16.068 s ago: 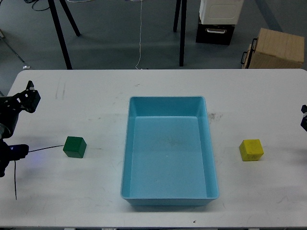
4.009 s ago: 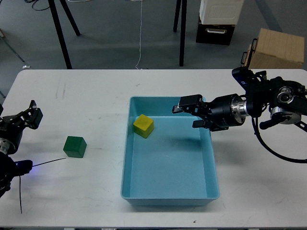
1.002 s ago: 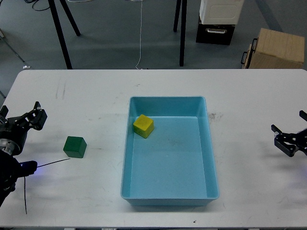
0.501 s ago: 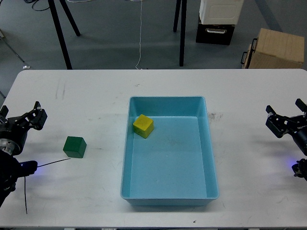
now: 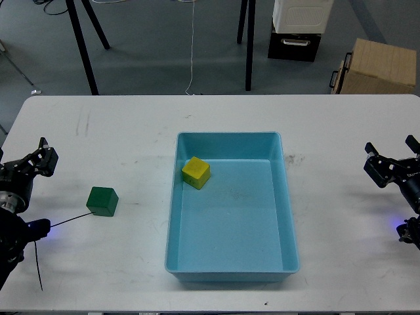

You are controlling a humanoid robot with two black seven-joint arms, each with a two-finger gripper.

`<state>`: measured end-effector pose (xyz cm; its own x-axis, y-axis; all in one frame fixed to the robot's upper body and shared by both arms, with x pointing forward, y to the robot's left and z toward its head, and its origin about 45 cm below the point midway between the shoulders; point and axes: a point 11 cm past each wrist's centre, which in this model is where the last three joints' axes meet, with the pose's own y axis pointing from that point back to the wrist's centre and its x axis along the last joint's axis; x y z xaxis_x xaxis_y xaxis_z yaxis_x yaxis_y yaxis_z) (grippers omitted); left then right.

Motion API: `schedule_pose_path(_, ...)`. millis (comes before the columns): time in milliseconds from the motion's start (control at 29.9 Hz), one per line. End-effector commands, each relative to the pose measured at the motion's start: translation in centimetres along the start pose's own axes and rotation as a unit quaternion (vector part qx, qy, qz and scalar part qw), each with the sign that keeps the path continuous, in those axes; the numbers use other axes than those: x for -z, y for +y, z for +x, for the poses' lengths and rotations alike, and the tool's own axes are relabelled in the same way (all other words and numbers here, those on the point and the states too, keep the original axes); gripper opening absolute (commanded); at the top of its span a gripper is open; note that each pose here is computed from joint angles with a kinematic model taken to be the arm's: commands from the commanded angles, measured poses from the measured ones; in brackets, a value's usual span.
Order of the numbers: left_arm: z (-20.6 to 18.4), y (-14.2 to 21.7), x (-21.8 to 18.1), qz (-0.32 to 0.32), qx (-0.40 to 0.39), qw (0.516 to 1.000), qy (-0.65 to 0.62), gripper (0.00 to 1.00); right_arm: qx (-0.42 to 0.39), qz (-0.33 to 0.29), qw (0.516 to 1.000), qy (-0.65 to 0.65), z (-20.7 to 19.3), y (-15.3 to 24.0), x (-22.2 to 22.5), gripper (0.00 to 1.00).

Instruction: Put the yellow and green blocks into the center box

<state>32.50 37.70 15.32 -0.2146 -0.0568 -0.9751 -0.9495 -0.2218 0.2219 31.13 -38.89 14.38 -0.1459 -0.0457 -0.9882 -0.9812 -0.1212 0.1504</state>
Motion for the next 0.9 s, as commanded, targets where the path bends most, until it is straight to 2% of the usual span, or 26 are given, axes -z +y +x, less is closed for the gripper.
schedule_pose_path(0, -0.4, 0.5, -0.3, 0.042, -0.016, 0.997, -0.061, 1.00, -0.001, 0.001, 1.000, 0.001, 0.1, 0.0, 0.1, 1.00)
schedule_pose_path(67, -1.5, 1.0, 0.5, 0.102, -0.005, 0.984, -0.144, 1.00, -0.003, 0.002, 1.000, 0.001, 0.2, 0.1, 0.1, 1.00)
schedule_pose_path(234, -7.3, 2.3, -0.7, 0.151, 0.103, 0.957, -0.224, 1.00, -0.003, 0.001, 1.000, 0.005, 0.3, 0.1, 0.1, 1.00)
schedule_pose_path(301, -8.5, 3.3, -0.8, 0.179, 0.105, 0.935, -0.288, 1.00, -0.005, 0.001, 1.000, 0.012, 0.4, 0.3, 0.3, 1.00)
schedule_pose_path(367, -9.4, 4.1, -0.9, 0.201, 0.110, 0.895, -0.383, 1.00, -0.006, 0.003, 1.000, 0.015, 0.5, 0.3, 0.4, 1.00)
schedule_pose_path(468, -11.4, 5.1, 0.5, 0.223, 0.160, 0.820, -0.503, 1.00, -0.012, 0.005, 1.000, 0.016, 0.9, 0.5, 0.6, 1.00)
schedule_pose_path(568, -12.1, 6.2, 1.3, 0.227, 0.188, 0.741, -0.603, 1.00, -0.015, 0.008, 1.000, 0.019, 1.1, 0.7, 0.8, 1.00)
schedule_pose_path(768, -11.7, 6.7, 0.7, 0.231, 0.215, 0.617, -0.721, 1.00, -0.015, 0.007, 1.000, 0.021, 1.1, 0.7, 0.8, 1.00)
schedule_pose_path(869, -11.8, 6.6, 0.7, 0.219, 0.223, 0.576, -0.755, 1.00, -0.015, 0.007, 1.000, 0.020, 1.2, 0.7, 0.8, 1.00)
